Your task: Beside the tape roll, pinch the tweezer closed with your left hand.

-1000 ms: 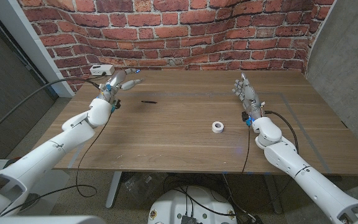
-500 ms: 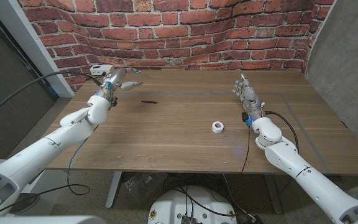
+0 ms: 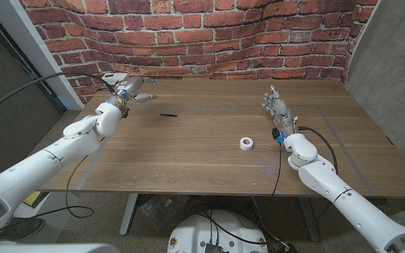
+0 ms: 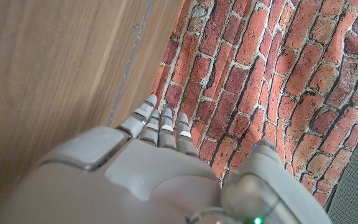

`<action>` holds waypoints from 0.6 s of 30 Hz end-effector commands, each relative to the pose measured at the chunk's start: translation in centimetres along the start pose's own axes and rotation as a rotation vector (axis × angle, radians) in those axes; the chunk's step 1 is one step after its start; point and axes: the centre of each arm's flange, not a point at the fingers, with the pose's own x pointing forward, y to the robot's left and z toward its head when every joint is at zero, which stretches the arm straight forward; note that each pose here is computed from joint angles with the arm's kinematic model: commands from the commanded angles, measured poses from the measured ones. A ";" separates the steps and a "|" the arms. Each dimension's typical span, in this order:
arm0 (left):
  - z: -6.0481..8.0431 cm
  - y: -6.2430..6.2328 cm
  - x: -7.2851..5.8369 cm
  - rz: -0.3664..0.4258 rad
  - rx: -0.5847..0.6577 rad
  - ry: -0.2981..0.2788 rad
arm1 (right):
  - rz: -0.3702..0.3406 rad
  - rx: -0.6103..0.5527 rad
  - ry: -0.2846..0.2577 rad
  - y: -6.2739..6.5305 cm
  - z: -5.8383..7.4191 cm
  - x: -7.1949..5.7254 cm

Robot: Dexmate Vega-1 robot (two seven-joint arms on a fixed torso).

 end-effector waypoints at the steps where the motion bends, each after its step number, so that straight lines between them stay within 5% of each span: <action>1: 0.0 1.5 0.8 -0.138 0.146 -0.005 | 0.010 0.016 -0.011 0.5 0.3 0.1; 18: 0.3 1.8 2.0 -0.240 0.297 -0.021 | 0.010 0.014 -0.005 1.1 0.2 -0.4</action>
